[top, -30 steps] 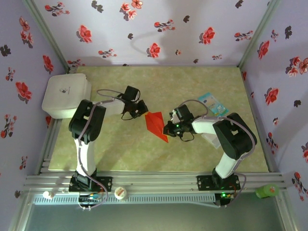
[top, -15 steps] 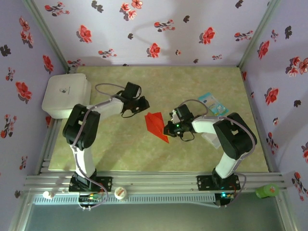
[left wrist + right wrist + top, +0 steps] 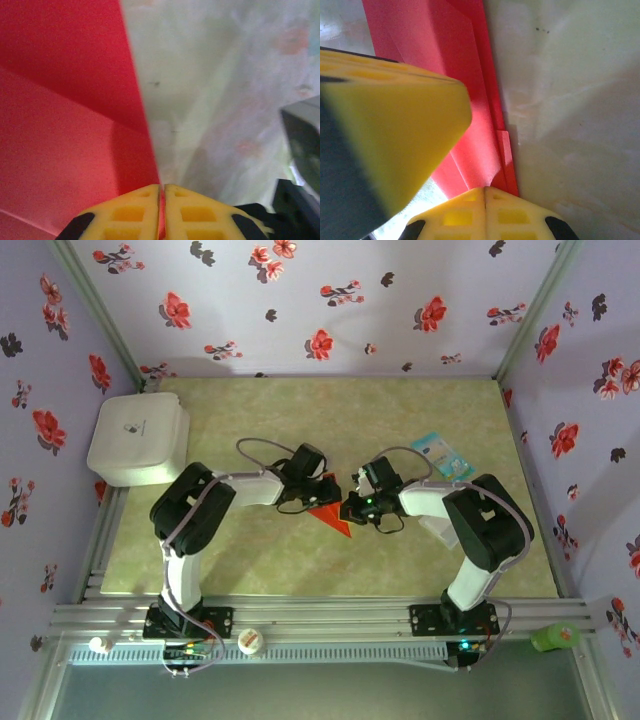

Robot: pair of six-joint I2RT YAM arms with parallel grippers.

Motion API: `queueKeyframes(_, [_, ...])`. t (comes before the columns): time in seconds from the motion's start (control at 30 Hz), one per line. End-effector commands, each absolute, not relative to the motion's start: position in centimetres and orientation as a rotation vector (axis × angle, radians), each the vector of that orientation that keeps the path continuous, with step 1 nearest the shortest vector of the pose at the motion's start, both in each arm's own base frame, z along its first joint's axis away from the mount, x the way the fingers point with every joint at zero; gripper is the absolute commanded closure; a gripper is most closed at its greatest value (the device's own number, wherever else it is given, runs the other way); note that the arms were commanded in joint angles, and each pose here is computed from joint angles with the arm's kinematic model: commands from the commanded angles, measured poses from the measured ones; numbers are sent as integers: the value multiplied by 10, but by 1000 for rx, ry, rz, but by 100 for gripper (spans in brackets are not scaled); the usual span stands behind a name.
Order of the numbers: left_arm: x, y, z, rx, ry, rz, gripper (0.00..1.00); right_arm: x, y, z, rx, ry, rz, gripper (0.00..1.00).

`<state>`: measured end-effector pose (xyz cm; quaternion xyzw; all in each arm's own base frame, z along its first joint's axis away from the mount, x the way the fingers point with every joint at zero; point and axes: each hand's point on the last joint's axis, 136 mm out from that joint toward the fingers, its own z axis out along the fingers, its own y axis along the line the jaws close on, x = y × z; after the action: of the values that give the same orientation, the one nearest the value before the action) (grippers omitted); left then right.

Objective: Fold a paper plane with a square sheet of paper (pick it up from the middle)
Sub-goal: Fourth fold the wing at the center of the table.

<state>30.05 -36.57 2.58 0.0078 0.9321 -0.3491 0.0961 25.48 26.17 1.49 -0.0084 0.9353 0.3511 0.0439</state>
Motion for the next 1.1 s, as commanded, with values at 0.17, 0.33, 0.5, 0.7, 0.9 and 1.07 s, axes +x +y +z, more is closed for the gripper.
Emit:
queueKeyframes(0.17, [287,-341,-24,-57,2858,-881,89,228,239,0,63,2982,974,100])
queueKeyframes(0.33, [282,-331,-30,-45,2885,-819,90,230,255,31,29,2864,1145,100])
queueKeyframes(0.5, [282,-329,-31,-24,2893,-799,91,228,270,39,-36,2837,1223,100])
queueKeyframes(0.7, [284,-328,-28,-17,2886,-799,91,238,267,26,-15,2865,1124,100])
queueKeyframes(0.9, [286,-323,-28,-32,2885,-795,91,212,247,-6,18,3010,1031,99])
queueKeyframes(1.07, [287,-313,-32,-63,2886,-788,91,194,237,-10,49,3012,1098,98])
